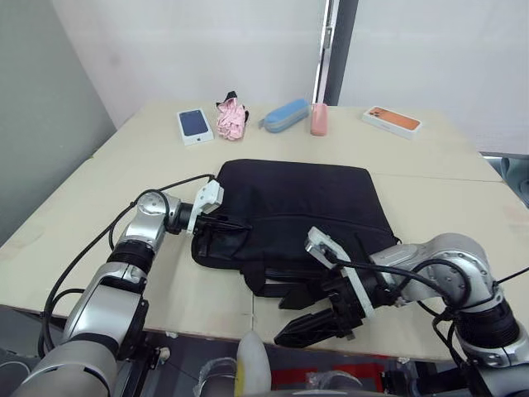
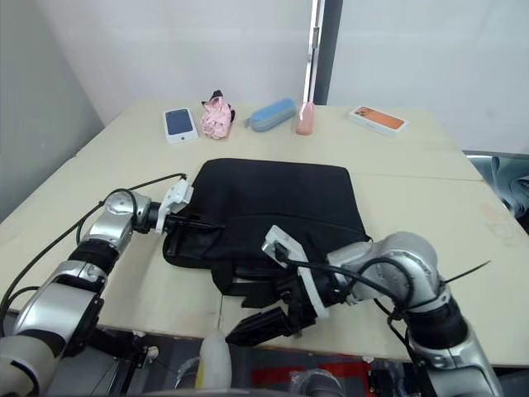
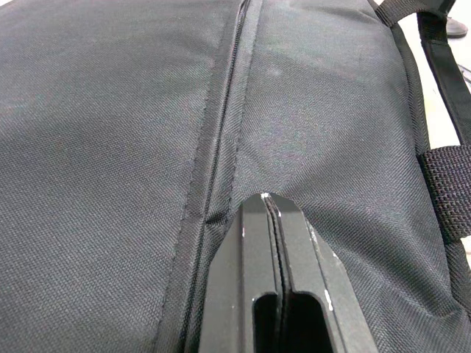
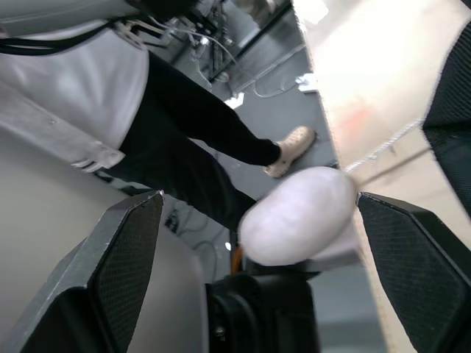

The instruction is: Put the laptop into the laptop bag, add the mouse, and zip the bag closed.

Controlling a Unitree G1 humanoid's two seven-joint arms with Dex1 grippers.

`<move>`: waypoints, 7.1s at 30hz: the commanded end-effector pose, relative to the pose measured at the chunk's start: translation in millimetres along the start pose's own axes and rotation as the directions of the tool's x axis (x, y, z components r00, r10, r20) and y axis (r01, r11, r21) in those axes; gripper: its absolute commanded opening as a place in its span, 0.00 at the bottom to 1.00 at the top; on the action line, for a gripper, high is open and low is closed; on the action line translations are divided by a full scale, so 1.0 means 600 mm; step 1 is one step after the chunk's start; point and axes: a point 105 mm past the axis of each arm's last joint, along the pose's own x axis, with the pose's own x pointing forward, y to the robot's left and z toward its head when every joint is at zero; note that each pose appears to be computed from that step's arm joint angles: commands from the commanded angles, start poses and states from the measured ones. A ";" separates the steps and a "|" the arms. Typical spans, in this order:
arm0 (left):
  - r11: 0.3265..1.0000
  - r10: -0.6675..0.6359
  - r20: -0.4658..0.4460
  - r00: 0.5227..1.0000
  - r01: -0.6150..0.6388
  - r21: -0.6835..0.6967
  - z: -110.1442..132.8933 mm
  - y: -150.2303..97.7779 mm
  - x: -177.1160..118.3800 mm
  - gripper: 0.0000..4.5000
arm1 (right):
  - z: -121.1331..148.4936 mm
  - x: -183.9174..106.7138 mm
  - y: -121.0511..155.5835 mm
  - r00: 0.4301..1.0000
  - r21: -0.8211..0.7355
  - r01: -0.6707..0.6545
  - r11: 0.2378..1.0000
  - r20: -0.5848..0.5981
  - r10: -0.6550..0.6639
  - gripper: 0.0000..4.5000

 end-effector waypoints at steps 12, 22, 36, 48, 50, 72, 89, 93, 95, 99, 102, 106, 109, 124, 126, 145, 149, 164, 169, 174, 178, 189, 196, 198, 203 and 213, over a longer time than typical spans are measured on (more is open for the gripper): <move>0.999 -0.048 -0.026 0.999 0.047 -0.015 -0.006 -0.012 -0.003 0.00 | -0.021 0.098 -0.077 0.979 0.167 0.180 0.969 -0.130 -0.159 0.99; 0.999 -0.046 -0.032 0.998 0.045 -0.015 -0.003 -0.010 -0.005 0.00 | 0.010 0.147 -0.061 0.994 0.201 0.074 0.977 -0.090 -0.057 0.81; 1.000 -0.031 -0.016 0.999 0.031 -0.001 0.002 0.000 0.000 0.00 | 0.055 0.068 -0.050 0.995 0.154 0.054 0.987 0.077 -0.066 0.01; 1.000 -0.008 0.002 1.000 0.008 -0.004 0.000 0.005 0.005 0.00 | 0.052 -0.004 -0.044 0.919 -0.191 0.324 0.926 -0.166 -0.356 0.01; 1.000 -0.004 0.006 1.000 0.004 -0.003 0.000 0.006 0.006 0.00 | 0.049 -0.019 -0.055 0.849 -0.318 0.402 0.859 -0.222 -0.479 0.01; 1.000 0.010 0.021 1.000 -0.010 -0.004 -0.002 0.008 0.013 0.00 | 0.043 -0.078 -0.020 0.925 -0.347 0.255 0.903 -0.184 -0.332 0.99; 1.000 0.008 0.019 1.000 -0.008 0.006 0.002 0.015 0.017 0.00 | -0.024 -0.173 0.020 0.927 -0.209 0.326 0.922 -0.120 -0.355 0.99; 1.000 0.007 0.021 1.000 -0.007 0.006 0.002 0.016 0.018 0.00 | -0.046 -0.150 -0.009 0.913 -0.147 0.372 0.917 -0.122 -0.390 0.99; 1.000 0.004 0.021 1.000 -0.004 0.009 0.003 0.016 0.019 0.00 | -0.052 -0.148 -0.043 0.881 -0.112 0.450 0.886 -0.107 -0.461 0.99; 1.000 0.009 0.018 1.000 -0.009 0.012 0.005 0.017 0.014 0.00 | -0.045 -0.131 -0.065 0.881 -0.088 0.463 0.882 -0.064 -0.469 0.99; 1.000 0.016 0.012 1.000 -0.016 0.015 0.004 0.019 0.009 0.00 | -0.032 -0.103 -0.075 0.899 -0.073 0.435 0.897 -0.022 -0.438 0.99; 1.000 0.023 0.008 1.000 -0.023 0.020 0.007 0.021 0.006 0.00 | -0.021 -0.058 -0.067 0.933 -0.079 0.358 0.930 -0.017 -0.360 0.99; 0.999 0.027 0.009 1.000 -0.027 0.023 0.009 0.024 0.006 0.00 | -0.040 -0.041 -0.075 0.928 -0.068 0.360 0.931 -0.082 -0.364 0.99; 0.999 0.028 0.010 1.000 -0.028 0.027 0.011 0.025 0.007 0.00 | -0.037 -0.082 -0.067 0.907 -0.101 0.411 0.906 -0.060 -0.418 0.01; 0.999 0.026 0.010 1.000 -0.027 0.026 0.011 0.025 0.008 0.00 | -0.036 -0.095 -0.052 0.903 -0.132 0.417 0.900 -0.057 -0.426 0.01; 0.997 -0.025 -0.061 0.998 0.029 0.066 -0.006 0.015 0.017 0.00 | -0.103 -0.208 -0.044 0.713 -0.188 0.663 0.725 -0.136 -0.688 0.01; 0.995 -0.049 -0.100 0.994 0.057 0.079 -0.017 0.008 0.018 0.00 | -0.117 -0.245 -0.050 0.654 -0.172 0.723 0.669 -0.143 -0.743 0.01; 0.985 -0.118 -0.172 0.978 0.137 0.106 -0.034 -0.007 0.031 0.00 | -0.160 -0.396 -0.065 0.430 -0.164 0.874 0.457 -0.178 -0.885 0.01; 0.984 -0.119 -0.179 0.977 0.140 0.110 -0.034 -0.007 0.029 0.00 | -0.156 -0.468 -0.068 0.304 -0.199 0.920 0.339 -0.187 -0.934 0.01; 0.982 -0.126 -0.194 0.973 0.150 0.113 -0.038 -0.009 0.029 0.00 | -0.131 -0.506 -0.086 0.211 -0.255 0.935 0.245 -0.153 -0.965 0.01; 0.980 -0.134 -0.206 0.969 0.161 0.120 -0.043 -0.012 0.030 0.00 | -0.099 -0.520 -0.115 0.134 -0.294 0.943 0.154 -0.087 -0.987 0.01; 0.972 -0.176 -0.236 0.956 0.206 0.111 -0.067 -0.031 0.036 0.00 | -0.006 -0.478 -0.187 0.083 -0.336 0.940 0.053 0.076 -0.994 0.01; 0.970 -0.188 -0.235 0.954 0.218 0.109 -0.072 -0.038 0.039 0.00 | 0.025 -0.444 -0.220 0.054 -0.314 0.949 0.015 0.116 -0.992 0.01; 0.969 -0.191 -0.236 0.953 0.221 0.108 -0.073 -0.040 0.039 0.00 | 0.031 -0.449 -0.229 0.001 -0.291 0.956 -0.036 0.126 -0.992 0.01; 0.967 -0.204 -0.241 0.949 0.233 0.102 -0.079 -0.046 0.040 0.00 | 0.049 -0.473 -0.245 -0.131 -0.194 0.968 -0.158 0.147 -0.980 0.01; 0.963 -0.225 -0.239 0.945 0.253 0.096 -0.083 -0.054 0.046 0.00 | 0.096 -0.457 -0.260 -0.126 0.011 0.992 -0.128 0.274 -0.953 0.01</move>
